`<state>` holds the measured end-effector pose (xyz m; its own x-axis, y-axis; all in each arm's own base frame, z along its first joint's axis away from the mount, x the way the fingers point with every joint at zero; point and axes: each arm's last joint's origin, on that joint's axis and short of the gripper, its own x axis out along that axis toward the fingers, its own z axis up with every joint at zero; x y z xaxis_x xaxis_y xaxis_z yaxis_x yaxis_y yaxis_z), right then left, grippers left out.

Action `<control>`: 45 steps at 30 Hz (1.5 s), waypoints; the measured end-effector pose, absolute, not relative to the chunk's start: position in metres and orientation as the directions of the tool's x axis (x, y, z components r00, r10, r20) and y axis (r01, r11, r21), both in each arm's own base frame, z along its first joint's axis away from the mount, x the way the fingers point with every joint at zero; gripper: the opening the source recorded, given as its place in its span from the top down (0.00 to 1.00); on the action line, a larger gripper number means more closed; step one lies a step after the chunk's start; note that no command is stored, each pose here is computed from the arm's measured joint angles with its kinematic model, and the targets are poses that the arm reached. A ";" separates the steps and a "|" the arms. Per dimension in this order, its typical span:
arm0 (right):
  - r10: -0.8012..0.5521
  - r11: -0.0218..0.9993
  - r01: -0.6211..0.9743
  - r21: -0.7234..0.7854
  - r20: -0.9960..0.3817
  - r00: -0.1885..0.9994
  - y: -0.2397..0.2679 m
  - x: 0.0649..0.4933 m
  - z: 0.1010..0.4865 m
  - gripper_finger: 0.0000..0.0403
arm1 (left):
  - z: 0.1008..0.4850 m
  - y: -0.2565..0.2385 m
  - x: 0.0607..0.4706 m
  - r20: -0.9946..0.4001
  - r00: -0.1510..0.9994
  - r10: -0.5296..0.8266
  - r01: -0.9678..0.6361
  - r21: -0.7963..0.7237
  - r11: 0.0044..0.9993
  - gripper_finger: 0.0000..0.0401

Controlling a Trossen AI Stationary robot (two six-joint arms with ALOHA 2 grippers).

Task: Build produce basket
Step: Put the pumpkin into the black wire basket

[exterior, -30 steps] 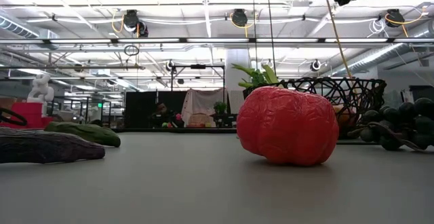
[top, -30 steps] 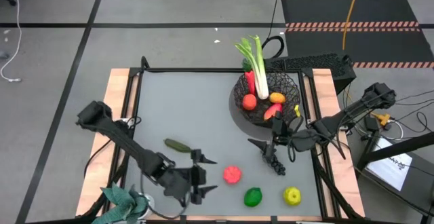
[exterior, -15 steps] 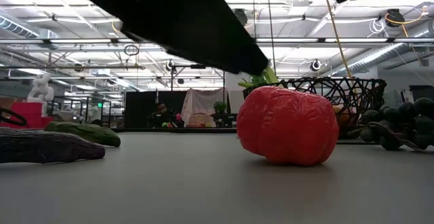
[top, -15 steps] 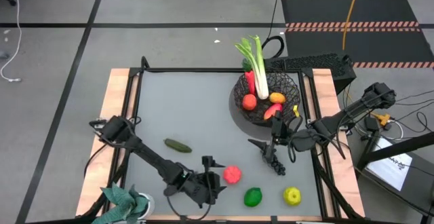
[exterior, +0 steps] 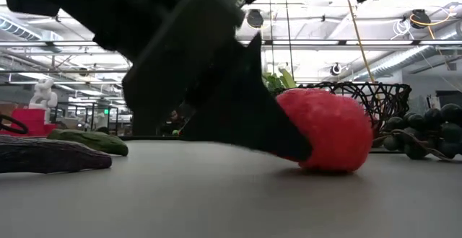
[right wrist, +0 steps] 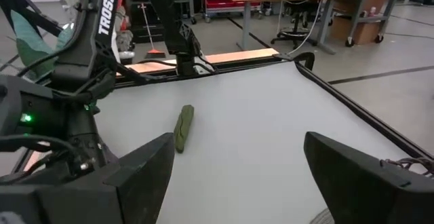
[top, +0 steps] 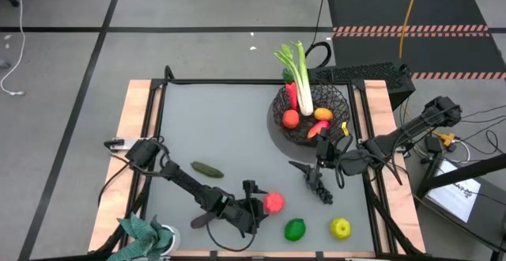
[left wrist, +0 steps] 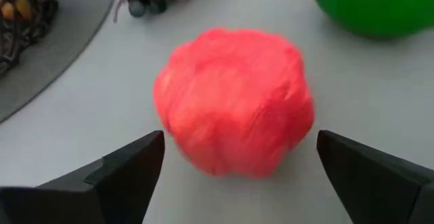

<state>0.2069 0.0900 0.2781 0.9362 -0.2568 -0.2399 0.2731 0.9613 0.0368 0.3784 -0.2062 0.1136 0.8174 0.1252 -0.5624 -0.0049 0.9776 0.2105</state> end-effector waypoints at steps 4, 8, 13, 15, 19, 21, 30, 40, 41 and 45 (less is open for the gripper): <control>-0.256 0.962 0.272 0.036 -0.240 0.936 0.090 0.207 0.278 0.21 | 0.117 -0.202 0.383 -0.543 0.830 0.127 -0.017 0.202 0.979 0.15; -0.256 0.962 0.272 0.036 -0.240 0.936 0.090 0.207 0.278 0.21 | 0.120 -0.201 0.386 -0.514 0.851 0.106 0.004 0.209 0.978 0.29; -0.256 0.962 0.272 0.037 -0.240 0.936 0.090 0.207 0.278 0.21 | 0.122 -0.203 0.387 -0.500 0.862 0.077 0.032 0.205 0.978 0.41; -0.256 0.961 0.273 0.037 -0.241 0.936 0.090 0.207 0.278 0.21 | 0.124 -0.203 0.388 -0.485 0.871 0.074 0.030 0.205 0.978 0.42; -0.253 0.963 0.269 0.033 -0.250 0.935 0.091 0.208 0.276 0.21 | 0.124 -0.203 0.389 -0.480 0.874 0.074 0.030 0.206 0.978 0.40; -0.253 0.963 0.269 0.029 -0.255 0.933 0.092 0.209 0.274 0.21 | 0.125 -0.203 0.389 -0.479 0.874 0.074 0.031 0.208 0.978 0.40; -0.194 0.976 0.213 0.034 -0.299 0.934 0.096 0.213 0.267 0.21 | 0.139 -0.202 0.387 -0.464 0.882 0.076 0.034 0.224 0.974 0.52; -0.015 0.996 0.050 0.072 -0.424 0.905 0.111 0.229 0.240 0.21 | 0.168 -0.204 0.376 -0.450 0.888 0.092 0.038 0.271 0.962 0.53; -0.015 0.996 0.049 0.068 -0.432 0.902 0.112 0.230 0.238 0.20 | 0.173 -0.204 0.375 -0.444 0.891 0.095 0.033 0.271 0.962 0.53; -0.019 0.998 0.042 0.045 -0.417 0.909 0.113 0.233 0.242 0.19 | 0.188 -0.201 0.368 -0.449 0.886 0.115 0.027 0.297 0.954 0.53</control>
